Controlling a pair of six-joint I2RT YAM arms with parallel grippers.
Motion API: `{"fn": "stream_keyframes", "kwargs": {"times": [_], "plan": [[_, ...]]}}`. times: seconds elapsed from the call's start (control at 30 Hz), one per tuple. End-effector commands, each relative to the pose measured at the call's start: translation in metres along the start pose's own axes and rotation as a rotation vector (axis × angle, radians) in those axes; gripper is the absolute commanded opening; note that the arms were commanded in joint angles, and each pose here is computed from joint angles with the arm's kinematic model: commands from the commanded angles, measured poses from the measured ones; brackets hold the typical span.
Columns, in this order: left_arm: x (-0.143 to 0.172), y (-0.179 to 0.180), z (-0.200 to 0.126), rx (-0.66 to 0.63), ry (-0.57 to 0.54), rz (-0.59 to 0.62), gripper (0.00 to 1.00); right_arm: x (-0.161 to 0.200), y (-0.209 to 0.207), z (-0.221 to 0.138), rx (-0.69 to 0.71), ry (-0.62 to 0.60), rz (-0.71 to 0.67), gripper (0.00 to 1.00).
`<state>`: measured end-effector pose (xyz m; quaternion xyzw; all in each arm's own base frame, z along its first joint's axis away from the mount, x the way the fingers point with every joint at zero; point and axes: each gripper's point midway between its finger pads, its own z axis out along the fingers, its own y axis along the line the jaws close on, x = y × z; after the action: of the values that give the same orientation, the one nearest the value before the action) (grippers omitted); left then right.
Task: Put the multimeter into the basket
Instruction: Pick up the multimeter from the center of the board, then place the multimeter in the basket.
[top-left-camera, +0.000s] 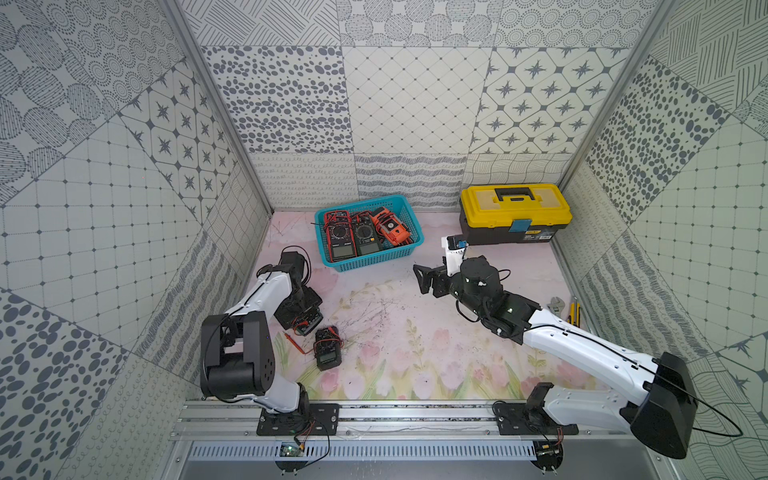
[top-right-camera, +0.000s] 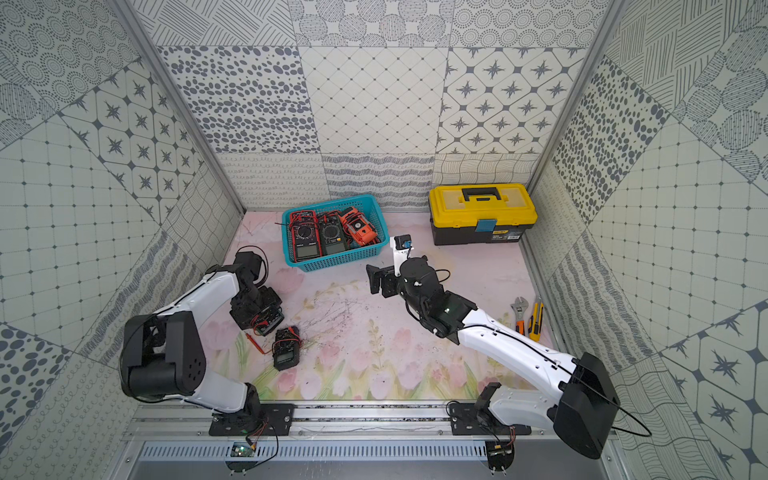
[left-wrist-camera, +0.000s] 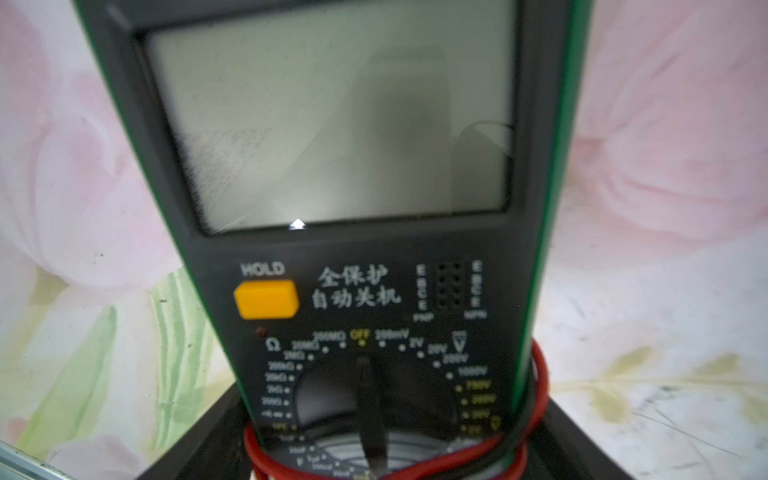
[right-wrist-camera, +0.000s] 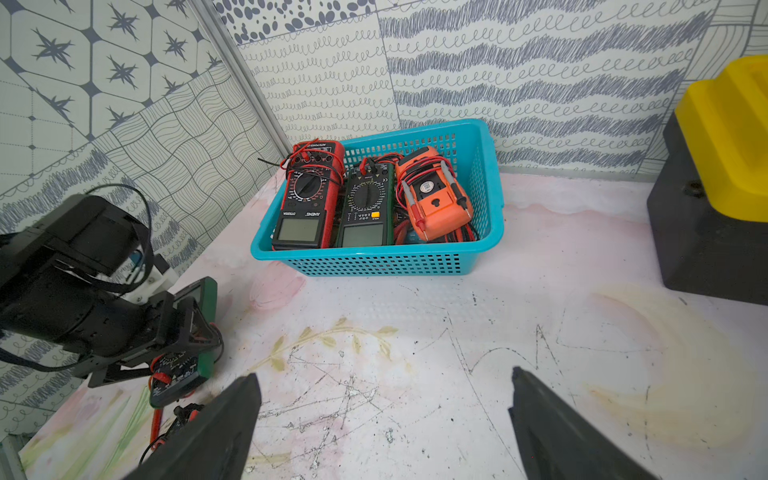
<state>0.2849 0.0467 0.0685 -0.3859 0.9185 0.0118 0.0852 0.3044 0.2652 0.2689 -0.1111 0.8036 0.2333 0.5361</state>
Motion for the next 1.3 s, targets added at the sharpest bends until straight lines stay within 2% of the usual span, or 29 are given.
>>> {"fn": "stream_keyframes", "kwargs": {"times": [0.0, 0.3, 0.43, 0.6, 0.73, 0.87, 1.07, 1.27], "plan": [[-0.018, -0.013, -0.048, 0.055, -0.116, 0.008, 0.00, -0.005, -0.010, -0.010, 0.031, -0.038, 0.044, 0.98], [-0.045, -0.073, -0.147, 0.206, -0.313, 0.146, 0.00, -0.003, -0.031, -0.036, 0.082, -0.082, 0.110, 0.98], [-0.051, -0.126, -0.177, 0.272, -0.360, 0.255, 0.00, -0.005, -0.040, -0.047, 0.116, -0.104, 0.128, 0.98], [-0.056, -0.204, -0.193, 0.291, -0.398, 0.415, 0.00, -0.001, -0.046, -0.055, 0.138, -0.094, 0.135, 0.98], [-0.061, -0.253, -0.184, 0.270, -0.398, 0.492, 0.00, 0.006, -0.050, -0.059, 0.143, -0.076, 0.162, 0.98], [-0.069, -0.281, -0.158, 0.251, -0.387, 0.502, 0.00, 0.015, -0.054, -0.065, 0.142, -0.067, 0.203, 0.98], [-0.083, -0.308, -0.119, 0.226, -0.400, 0.497, 0.00, 0.027, -0.061, -0.078, 0.150, -0.038, 0.230, 0.98], [-0.075, -0.319, -0.076, 0.204, -0.328, 0.513, 0.00, 0.033, -0.071, -0.098, 0.168, -0.040, 0.256, 0.98]]}}
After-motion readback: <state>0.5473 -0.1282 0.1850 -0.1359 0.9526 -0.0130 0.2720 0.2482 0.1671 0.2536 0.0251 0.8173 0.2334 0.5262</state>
